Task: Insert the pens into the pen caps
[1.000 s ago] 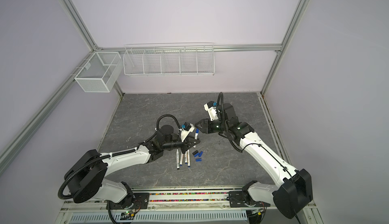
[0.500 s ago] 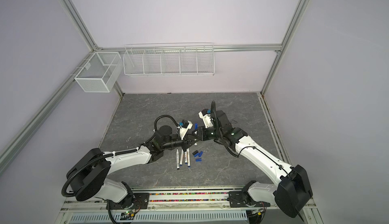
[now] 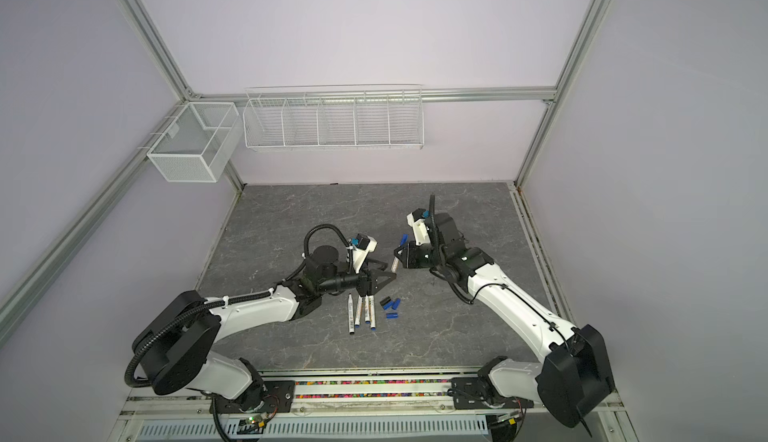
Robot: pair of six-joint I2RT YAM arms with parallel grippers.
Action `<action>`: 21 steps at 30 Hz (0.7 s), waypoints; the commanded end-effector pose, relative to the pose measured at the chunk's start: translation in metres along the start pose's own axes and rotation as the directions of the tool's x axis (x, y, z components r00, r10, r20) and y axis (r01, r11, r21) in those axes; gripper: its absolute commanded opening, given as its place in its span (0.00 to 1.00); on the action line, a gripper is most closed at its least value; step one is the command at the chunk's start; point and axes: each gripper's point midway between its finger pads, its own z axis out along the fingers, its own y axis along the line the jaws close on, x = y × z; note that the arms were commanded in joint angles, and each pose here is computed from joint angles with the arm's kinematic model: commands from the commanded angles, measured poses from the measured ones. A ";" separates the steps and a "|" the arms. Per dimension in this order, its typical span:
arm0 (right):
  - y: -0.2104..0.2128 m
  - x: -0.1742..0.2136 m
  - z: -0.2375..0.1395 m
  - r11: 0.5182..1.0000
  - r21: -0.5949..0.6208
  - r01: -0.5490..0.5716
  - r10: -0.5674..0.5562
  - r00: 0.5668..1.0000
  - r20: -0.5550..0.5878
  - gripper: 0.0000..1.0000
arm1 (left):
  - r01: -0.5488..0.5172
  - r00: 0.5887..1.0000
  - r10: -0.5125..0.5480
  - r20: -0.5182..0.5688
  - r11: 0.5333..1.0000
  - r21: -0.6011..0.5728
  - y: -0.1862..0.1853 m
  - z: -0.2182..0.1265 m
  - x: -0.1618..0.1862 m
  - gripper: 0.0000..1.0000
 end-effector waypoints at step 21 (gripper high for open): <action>-0.168 0.006 0.120 0.910 0.360 -0.206 0.299 0.927 -0.225 0.13 | -0.017 0.851 -0.340 -0.401 0.745 -0.667 0.092 -0.093 0.108 0.70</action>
